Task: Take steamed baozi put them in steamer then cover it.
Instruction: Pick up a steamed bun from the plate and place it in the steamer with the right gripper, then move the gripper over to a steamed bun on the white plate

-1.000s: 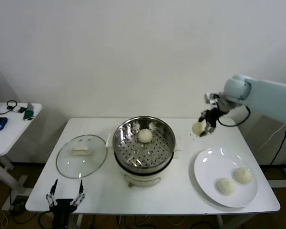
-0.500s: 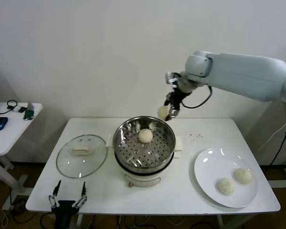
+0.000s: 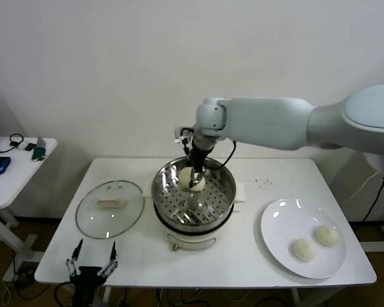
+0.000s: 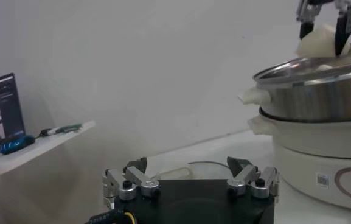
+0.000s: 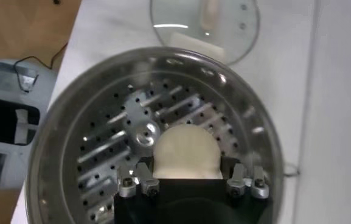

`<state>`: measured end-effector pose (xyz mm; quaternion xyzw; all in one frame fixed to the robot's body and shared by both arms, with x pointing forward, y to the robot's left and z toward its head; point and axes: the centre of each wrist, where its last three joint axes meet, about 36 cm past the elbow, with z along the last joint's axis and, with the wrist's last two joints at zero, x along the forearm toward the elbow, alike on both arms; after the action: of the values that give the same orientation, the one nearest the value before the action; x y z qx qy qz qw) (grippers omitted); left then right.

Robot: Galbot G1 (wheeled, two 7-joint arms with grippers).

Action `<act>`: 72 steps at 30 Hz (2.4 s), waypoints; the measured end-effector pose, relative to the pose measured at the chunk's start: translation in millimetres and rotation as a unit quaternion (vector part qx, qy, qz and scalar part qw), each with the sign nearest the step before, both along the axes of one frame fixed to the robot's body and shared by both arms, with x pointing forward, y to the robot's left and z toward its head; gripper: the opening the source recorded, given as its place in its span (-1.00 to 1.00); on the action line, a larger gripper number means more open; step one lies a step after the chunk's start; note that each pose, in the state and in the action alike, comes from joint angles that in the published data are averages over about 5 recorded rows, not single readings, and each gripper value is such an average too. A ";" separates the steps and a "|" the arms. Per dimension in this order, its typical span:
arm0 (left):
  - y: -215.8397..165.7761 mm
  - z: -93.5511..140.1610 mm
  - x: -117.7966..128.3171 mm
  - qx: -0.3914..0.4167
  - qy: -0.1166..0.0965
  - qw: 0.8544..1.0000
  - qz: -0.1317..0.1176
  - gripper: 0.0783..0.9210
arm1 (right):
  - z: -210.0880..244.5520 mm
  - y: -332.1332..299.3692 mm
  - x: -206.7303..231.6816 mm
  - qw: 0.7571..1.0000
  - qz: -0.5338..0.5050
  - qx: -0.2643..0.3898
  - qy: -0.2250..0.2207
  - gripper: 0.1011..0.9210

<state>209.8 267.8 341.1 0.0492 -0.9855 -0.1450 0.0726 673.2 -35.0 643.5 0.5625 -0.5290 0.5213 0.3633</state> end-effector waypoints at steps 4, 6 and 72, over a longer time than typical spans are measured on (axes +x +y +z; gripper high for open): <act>0.1 -0.1 -0.7 0.000 0.001 1.000 0.000 0.77 | -20.1 17.6 -6.6 1.000 0.012 -0.007 0.011 0.43; 0.4 -0.1 -1.0 0.000 0.002 1.000 0.000 0.77 | -28.2 24.2 -9.0 1.000 0.016 -0.009 0.015 0.43; -4.1 7.9 4.4 0.022 0.002 1.000 0.000 0.77 | -88.9 -333.3 -108.7 0.995 -0.035 -0.064 0.062 0.76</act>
<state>214.3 263.7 349.1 0.0501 -0.9820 -0.1666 0.0738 564.5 -368.3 554.7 0.5506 -0.4906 0.5046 0.4490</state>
